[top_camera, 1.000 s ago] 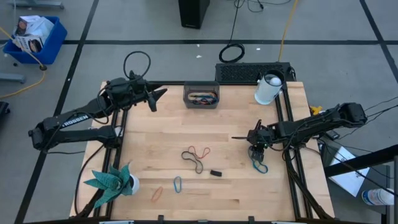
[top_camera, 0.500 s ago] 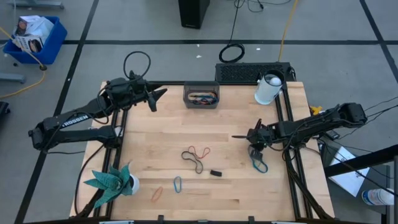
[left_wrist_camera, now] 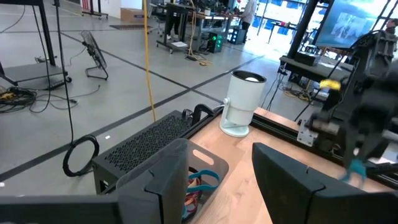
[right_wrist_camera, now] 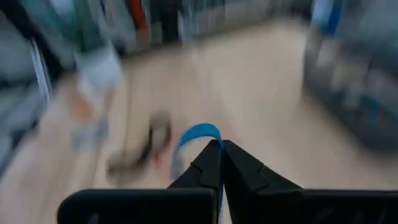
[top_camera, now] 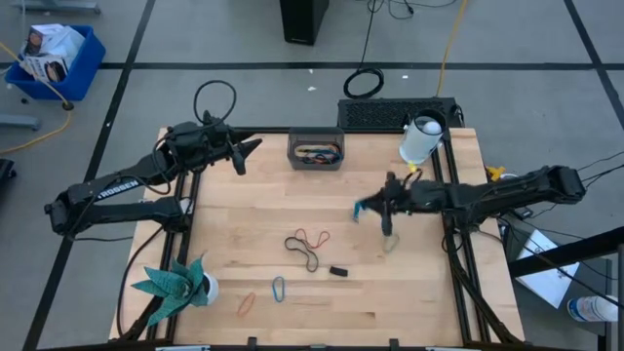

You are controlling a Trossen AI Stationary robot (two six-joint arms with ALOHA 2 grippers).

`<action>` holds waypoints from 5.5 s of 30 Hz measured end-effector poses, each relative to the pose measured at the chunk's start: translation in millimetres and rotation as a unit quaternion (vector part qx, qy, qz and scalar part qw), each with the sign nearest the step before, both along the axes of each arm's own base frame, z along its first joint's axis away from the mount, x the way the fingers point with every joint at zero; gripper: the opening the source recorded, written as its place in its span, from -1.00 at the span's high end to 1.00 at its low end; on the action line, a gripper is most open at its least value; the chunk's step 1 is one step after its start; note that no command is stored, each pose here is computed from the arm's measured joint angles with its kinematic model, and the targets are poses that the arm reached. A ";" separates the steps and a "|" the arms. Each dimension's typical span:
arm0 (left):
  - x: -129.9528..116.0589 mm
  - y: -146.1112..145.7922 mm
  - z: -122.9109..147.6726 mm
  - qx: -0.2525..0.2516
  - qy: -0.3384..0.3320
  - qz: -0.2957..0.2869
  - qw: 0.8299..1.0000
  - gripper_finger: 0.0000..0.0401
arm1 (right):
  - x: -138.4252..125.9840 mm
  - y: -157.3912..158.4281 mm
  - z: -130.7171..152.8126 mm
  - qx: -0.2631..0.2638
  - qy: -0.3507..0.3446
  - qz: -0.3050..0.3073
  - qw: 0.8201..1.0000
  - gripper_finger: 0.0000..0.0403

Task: Pick and place rubber bands into bin
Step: Put the top blue rubber band into the black bin

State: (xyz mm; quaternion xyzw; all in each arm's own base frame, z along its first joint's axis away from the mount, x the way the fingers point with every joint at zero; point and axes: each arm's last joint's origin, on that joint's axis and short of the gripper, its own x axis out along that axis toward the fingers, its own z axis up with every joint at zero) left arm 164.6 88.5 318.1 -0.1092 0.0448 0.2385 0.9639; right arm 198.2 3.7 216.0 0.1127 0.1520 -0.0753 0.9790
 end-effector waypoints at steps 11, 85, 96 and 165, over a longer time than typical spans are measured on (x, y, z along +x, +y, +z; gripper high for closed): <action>0.0 0.0 0.1 0.000 0.000 0.000 1.000 0.08 | -5.3 -21.7 92.1 -0.163 -0.217 -0.055 0.961 1.00; -0.1 0.2 0.0 0.001 0.000 0.001 1.000 0.08 | 170.0 -188.2 -57.2 -0.160 0.278 -0.122 0.939 1.00; -0.5 0.9 0.0 0.003 0.001 0.014 1.000 0.08 | 172.1 -189.0 -54.4 -0.154 0.258 -0.134 0.944 0.98; -0.7 1.3 0.0 0.024 0.013 0.015 1.000 0.08 | 67.3 -131.8 -50.0 -0.353 0.287 -0.015 0.890 0.45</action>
